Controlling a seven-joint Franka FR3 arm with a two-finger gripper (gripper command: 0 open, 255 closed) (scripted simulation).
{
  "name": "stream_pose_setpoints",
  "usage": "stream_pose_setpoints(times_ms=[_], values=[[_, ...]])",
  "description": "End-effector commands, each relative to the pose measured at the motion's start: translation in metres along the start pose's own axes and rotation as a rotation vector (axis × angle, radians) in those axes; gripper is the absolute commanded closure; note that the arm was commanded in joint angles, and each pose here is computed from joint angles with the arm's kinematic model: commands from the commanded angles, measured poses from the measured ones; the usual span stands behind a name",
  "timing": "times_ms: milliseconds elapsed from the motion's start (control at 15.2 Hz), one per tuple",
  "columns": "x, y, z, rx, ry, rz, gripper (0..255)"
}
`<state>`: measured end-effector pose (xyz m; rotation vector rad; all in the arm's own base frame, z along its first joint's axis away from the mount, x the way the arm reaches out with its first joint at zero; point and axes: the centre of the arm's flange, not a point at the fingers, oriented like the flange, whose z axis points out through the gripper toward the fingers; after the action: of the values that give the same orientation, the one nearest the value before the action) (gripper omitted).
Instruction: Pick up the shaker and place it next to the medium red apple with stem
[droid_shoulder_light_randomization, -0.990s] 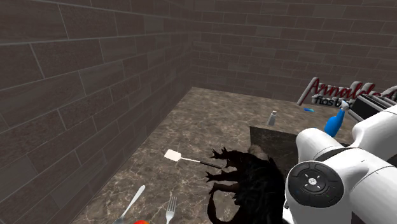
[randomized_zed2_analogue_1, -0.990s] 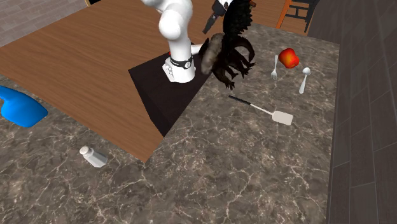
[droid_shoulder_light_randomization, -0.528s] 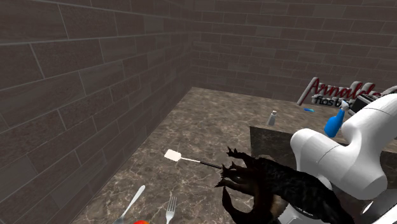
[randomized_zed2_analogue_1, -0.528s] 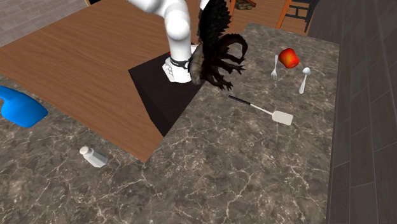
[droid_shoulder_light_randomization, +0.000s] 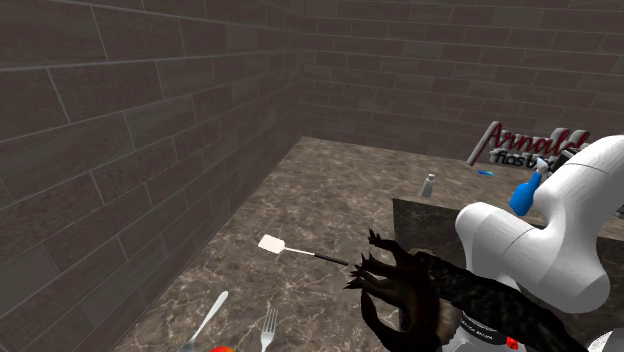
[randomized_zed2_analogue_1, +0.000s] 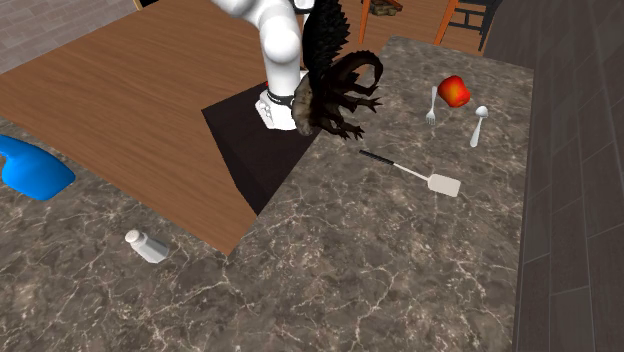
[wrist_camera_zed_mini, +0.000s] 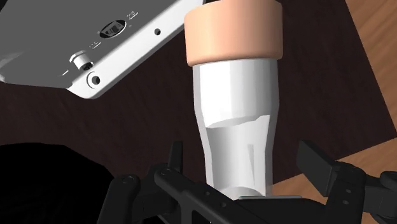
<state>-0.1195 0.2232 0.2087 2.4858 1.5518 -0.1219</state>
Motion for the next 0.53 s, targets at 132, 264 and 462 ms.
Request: stream_pose_setpoints(times_ms=[132,264,462], values=[[-0.0006,0.0001,0.0131,0.0,0.001,-0.001,0],[-0.0006,0.0001,0.0131,0.0,0.001,-0.001,0],[-0.0006,0.0001,0.0131,0.0,0.001,-0.001,0]])
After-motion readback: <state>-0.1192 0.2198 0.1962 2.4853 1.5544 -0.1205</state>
